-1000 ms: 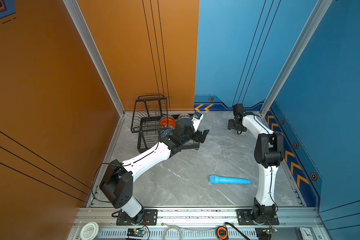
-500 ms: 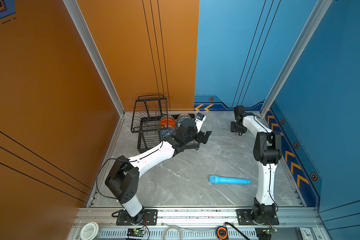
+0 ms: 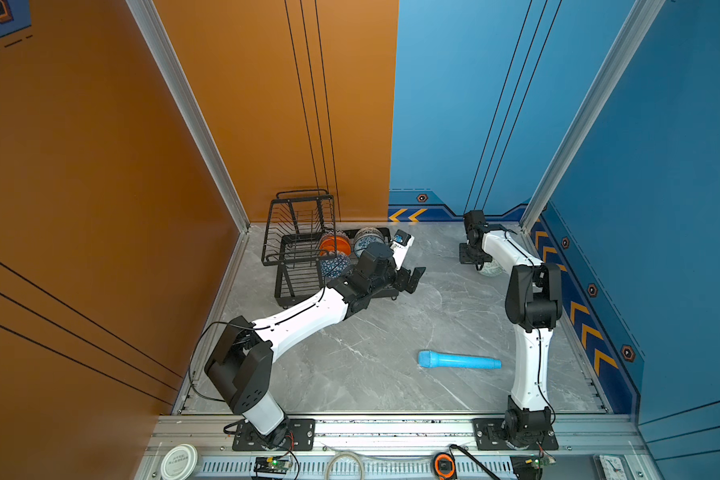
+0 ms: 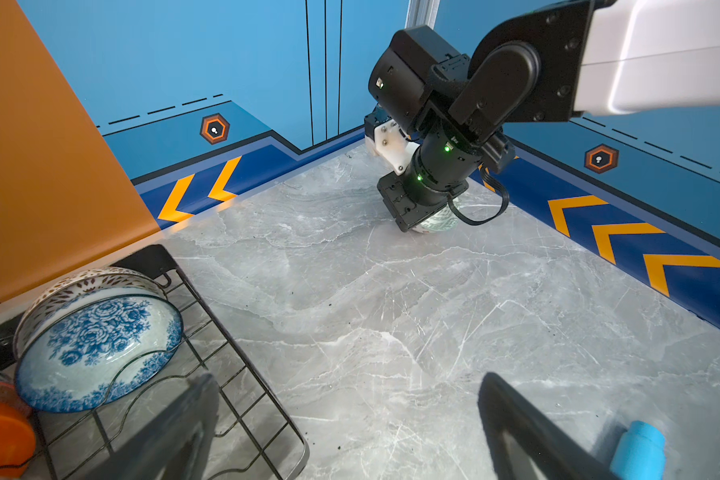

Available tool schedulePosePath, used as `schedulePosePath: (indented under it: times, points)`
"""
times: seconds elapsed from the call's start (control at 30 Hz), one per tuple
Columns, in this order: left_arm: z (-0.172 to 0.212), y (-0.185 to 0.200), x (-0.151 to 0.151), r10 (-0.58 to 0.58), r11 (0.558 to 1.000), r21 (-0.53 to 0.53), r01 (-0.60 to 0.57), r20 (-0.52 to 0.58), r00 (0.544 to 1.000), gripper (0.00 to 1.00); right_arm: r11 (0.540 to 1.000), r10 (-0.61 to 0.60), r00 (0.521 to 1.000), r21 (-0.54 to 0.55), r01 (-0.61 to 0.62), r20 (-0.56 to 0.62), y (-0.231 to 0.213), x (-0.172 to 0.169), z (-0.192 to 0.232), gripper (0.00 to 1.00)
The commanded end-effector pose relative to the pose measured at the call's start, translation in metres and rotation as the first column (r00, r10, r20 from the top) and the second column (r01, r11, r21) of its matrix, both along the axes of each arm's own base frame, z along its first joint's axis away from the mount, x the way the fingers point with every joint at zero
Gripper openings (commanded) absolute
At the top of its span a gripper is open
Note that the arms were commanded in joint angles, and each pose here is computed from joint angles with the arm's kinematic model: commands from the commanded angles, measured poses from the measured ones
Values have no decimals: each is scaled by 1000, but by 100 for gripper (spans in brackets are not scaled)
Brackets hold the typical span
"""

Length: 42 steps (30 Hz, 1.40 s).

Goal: Load the bowls into the dish rack

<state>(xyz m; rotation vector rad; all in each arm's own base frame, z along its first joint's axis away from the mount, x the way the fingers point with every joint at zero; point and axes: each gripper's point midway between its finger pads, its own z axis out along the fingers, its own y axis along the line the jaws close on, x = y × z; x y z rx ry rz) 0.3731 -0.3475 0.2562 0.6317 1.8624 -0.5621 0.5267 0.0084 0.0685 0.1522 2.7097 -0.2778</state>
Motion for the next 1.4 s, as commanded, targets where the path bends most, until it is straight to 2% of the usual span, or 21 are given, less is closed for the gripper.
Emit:
schedulePosePath:
  times: [0.0,0.13,0.37,0.6,0.87,1.07,1.37]
  points:
    - [18,7,-9,21,999,-42,-20,20,1000,98,999,41,999,-24,-41,16,21,-16,32,0]
    - [23,14,-17,37,997,-75,-36,6,999,98,996,89,995,-35,-87,49,48,-31,55,0]
    - [16,32,-26,84,992,-90,-87,-34,996,98,980,195,980,-54,-194,29,103,-80,60,0]
    - [8,46,-33,119,987,-99,-125,-69,991,98,954,299,954,-22,-299,4,159,-129,53,0]
    - [-2,63,-36,155,979,-116,-168,-113,981,98,946,324,945,39,-323,-36,184,-177,29,0]
    - [-6,66,-35,165,976,-125,-181,-131,978,98,939,340,938,88,-334,-69,197,-190,8,1]
    - [-6,78,-34,193,968,-137,-212,-140,971,98,929,360,929,123,-349,-82,211,-189,4,16]
